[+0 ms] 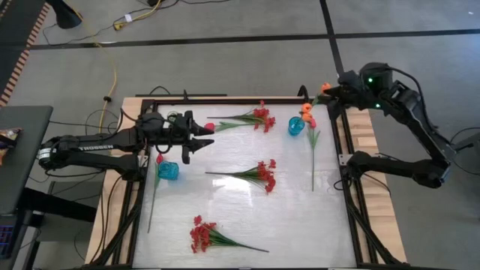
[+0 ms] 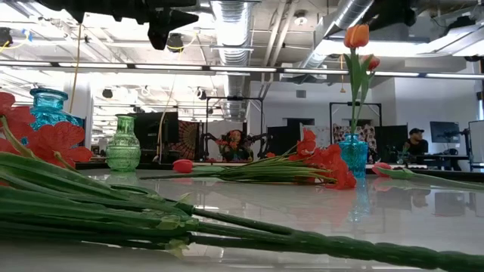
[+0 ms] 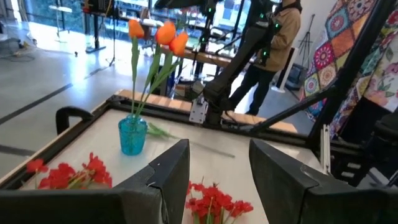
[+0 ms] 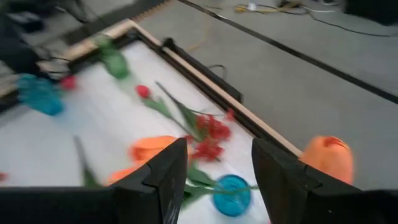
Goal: Sort flowers into vase by color
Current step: Put the center red flowers into the green vase
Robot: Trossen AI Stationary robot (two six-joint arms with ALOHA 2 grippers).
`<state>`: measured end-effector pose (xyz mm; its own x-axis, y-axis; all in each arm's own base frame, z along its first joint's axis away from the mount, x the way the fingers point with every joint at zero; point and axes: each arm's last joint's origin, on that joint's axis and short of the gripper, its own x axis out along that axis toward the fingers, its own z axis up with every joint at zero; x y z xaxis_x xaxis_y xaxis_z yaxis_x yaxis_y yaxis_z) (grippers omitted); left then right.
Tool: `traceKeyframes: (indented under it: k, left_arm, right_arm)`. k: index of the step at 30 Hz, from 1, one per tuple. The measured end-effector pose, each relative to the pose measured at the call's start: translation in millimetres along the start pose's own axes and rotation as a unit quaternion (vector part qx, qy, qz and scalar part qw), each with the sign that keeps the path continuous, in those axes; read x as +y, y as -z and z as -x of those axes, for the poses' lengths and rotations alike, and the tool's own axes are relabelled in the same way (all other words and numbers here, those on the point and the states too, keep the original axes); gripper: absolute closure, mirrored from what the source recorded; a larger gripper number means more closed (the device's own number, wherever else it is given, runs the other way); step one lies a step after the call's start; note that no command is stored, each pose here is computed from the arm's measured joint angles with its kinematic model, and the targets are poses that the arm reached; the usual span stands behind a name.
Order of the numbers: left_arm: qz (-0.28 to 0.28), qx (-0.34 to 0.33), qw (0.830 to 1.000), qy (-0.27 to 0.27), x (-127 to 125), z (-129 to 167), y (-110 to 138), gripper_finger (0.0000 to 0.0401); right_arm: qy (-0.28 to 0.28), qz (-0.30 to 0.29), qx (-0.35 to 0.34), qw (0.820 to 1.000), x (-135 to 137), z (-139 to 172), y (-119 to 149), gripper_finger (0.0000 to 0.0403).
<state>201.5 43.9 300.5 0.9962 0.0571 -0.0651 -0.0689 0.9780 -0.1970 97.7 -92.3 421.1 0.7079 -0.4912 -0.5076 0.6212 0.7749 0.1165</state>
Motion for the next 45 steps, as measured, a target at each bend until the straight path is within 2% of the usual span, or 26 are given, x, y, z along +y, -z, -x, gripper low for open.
traceKeyframes:
  k: [10,18,22,27,32,39,45]
  left_arm:
    - [0.011,0.076,0.997,-0.012,2.1,-0.9,15.7,0.0246]
    - [-0.017,0.149,0.989,0.012,-11.1,-28.2,44.4,0.0246]
    - [-0.029,0.194,0.980,0.016,-17.8,-46.2,61.0,0.0246]
    - [-0.056,0.238,0.969,0.021,-20.1,-68.8,71.7,0.0246]
    - [-0.084,0.300,0.950,0.023,-18.4,-90.5,82.1,0.0246]
    - [-0.119,0.347,0.930,0.024,-13.5,-115.4,102.6,0.0246]
    - [-0.115,0.398,0.910,0.020,-7.7,-126.6,130.9,0.0246]
  right_arm:
    - [-0.141,0.001,0.007,0.990,30.6,7.2,-2.9,0.0202]
    - [-0.271,0.035,0.052,0.960,72.6,11.6,6.3,0.0224]
    - [-0.309,0.036,0.084,0.947,92.6,15.3,13.8,0.0237]
    - [-0.328,0.036,0.120,0.936,116.4,20.7,24.7,0.0250]
    - [-0.332,0.039,0.157,0.929,137.9,25.2,37.4,0.0262]
    - [-0.296,0.045,0.221,0.928,161.4,23.4,62.5,0.0270]
    - [-0.258,0.056,0.277,0.924,177.1,12.8,97.5,0.0270]
